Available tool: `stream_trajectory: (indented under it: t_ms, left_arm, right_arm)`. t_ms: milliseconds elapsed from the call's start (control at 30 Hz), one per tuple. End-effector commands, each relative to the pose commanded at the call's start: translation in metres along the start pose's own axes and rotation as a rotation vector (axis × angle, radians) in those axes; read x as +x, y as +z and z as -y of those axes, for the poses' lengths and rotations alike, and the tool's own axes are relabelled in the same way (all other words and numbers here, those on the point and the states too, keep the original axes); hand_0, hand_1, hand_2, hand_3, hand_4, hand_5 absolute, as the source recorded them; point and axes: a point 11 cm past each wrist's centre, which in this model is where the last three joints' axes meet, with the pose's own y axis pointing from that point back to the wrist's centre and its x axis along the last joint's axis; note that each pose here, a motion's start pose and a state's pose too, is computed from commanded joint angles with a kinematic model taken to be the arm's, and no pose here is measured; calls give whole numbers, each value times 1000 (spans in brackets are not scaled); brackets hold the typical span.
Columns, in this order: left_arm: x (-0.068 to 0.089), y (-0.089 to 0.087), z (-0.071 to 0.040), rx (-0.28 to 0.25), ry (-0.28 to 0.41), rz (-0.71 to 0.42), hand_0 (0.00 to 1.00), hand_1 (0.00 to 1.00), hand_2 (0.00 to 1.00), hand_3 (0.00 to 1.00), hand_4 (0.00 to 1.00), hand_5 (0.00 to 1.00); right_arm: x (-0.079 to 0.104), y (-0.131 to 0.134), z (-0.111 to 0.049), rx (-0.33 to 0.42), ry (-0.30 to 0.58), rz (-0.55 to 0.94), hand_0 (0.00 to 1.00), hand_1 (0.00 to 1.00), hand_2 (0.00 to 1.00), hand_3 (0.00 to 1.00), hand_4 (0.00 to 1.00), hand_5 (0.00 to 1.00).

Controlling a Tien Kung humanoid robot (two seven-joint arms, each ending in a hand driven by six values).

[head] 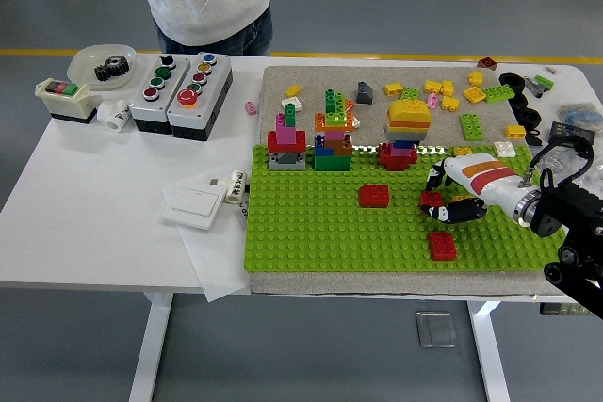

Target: Pick up the brick,pile it on top of brick,press brick,pick up the brick,pile it on top of brick,press brick

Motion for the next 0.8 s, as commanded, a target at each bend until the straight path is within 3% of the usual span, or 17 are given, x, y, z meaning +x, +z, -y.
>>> stream_trajectory:
  t_ms: [500,800]
  left_arm:
    - [0,-2,0,1,0,-2,831,920,931,833,829,789]
    - [0,-2,0,1,-1,-4,834,920,931,833,828,787]
  right_arm:
    - [15,-9,-7,43,44,-4,487,511,546,501,722,445]
    - [27,-21,-33,110,91,-49,492,509,547,500,721,446]
